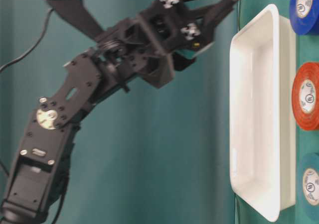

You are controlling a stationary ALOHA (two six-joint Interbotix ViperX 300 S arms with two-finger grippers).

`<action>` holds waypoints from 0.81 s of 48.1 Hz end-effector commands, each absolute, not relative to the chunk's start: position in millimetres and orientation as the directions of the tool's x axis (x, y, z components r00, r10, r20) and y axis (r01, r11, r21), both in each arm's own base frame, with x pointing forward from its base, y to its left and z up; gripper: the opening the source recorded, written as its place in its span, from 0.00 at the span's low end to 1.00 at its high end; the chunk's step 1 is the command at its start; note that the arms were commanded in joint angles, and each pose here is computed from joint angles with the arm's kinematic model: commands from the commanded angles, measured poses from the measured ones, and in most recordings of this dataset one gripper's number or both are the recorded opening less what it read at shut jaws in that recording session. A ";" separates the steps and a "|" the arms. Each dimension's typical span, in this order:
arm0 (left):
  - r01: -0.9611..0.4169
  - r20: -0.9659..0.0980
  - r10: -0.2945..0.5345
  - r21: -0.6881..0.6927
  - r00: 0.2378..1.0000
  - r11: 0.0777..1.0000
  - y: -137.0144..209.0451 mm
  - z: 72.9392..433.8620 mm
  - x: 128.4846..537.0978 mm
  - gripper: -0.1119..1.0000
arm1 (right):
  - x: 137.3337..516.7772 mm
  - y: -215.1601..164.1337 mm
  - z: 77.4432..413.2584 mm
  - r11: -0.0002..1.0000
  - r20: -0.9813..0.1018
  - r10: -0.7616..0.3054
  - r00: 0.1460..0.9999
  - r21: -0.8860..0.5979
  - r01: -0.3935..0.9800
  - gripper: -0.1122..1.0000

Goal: Pick up the tape from a random location and place it into the white case.
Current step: 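Lower the open left gripper over the blue tape roll's edge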

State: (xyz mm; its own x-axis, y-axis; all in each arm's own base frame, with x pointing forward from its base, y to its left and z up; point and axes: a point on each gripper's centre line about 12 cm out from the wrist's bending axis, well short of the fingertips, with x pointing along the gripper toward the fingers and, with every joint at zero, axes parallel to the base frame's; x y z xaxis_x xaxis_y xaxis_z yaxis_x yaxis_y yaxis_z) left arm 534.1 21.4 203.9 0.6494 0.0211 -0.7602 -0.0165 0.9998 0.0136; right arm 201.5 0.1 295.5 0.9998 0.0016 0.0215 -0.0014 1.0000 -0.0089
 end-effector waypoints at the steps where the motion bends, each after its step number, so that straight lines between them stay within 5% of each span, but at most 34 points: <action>1: -0.016 -0.754 0.022 0.016 0.656 1.000 20.8 203.8 533.7 0.89 | 204.2 0.4 304.8 1.000 0.046 0.003 0.999 -0.009 -0.003 0.10; 39: -0.031 -0.783 0.012 -0.010 0.622 0.999 13.6 135.5 543.7 0.89 | 206.2 0.4 300.6 1.000 0.031 0.004 1.000 -0.010 -0.003 0.10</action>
State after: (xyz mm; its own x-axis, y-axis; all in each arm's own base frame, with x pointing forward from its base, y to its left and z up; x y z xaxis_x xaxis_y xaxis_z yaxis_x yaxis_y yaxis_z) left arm 543.3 13.6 127.4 0.6030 0.0109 -0.7977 -0.0296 0.9995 -0.0087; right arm 203.5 0.1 293.0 1.0000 0.0016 0.0092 -0.0015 0.9999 -0.0104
